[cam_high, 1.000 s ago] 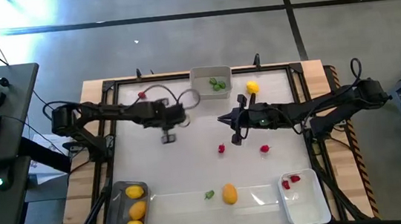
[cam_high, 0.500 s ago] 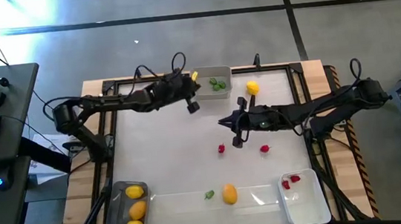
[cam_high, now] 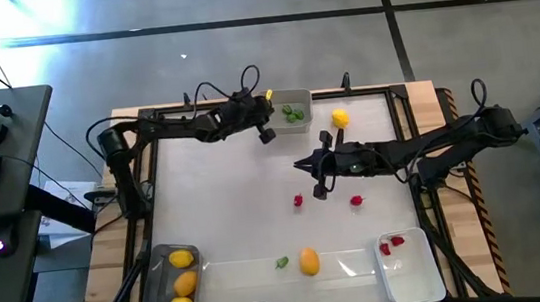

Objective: Sort produce into baskets
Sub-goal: Put the green chili pepper into the gray bin, then put the red chili pepper into the white bin

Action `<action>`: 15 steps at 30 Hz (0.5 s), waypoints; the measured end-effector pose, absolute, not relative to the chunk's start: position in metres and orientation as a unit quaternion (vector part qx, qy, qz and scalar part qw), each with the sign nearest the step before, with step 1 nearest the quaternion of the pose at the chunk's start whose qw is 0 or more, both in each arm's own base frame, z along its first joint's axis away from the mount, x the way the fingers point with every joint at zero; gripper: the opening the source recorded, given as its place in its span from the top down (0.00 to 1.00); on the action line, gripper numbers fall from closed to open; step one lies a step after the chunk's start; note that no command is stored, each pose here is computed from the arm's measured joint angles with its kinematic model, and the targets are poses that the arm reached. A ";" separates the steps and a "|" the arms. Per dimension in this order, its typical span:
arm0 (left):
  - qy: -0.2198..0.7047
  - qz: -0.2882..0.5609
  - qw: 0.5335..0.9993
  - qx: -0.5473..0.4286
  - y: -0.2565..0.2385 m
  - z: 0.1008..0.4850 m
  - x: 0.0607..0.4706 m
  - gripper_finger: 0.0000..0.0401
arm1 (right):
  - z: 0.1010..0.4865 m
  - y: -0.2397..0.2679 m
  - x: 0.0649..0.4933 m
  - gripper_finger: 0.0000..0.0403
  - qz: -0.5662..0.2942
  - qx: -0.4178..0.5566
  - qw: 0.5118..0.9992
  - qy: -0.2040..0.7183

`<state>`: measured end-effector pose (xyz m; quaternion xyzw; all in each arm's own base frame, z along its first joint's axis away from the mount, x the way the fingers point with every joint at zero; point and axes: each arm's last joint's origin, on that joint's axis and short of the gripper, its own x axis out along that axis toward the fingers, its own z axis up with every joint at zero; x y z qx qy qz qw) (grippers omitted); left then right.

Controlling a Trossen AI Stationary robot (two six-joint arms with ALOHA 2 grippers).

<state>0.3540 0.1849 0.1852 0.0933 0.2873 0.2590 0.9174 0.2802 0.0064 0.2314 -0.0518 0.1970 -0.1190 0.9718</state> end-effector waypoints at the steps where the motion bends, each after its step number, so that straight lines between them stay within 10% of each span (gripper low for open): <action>1: 0.285 0.261 0.918 0.088 0.185 0.185 0.354 1.00 | 0.231 0.006 0.280 0.96 -0.119 -0.052 0.972 0.197; 15: 0.310 0.245 0.914 0.093 0.183 0.181 0.352 0.78 | 0.231 0.006 0.280 0.96 -0.119 -0.052 0.971 0.200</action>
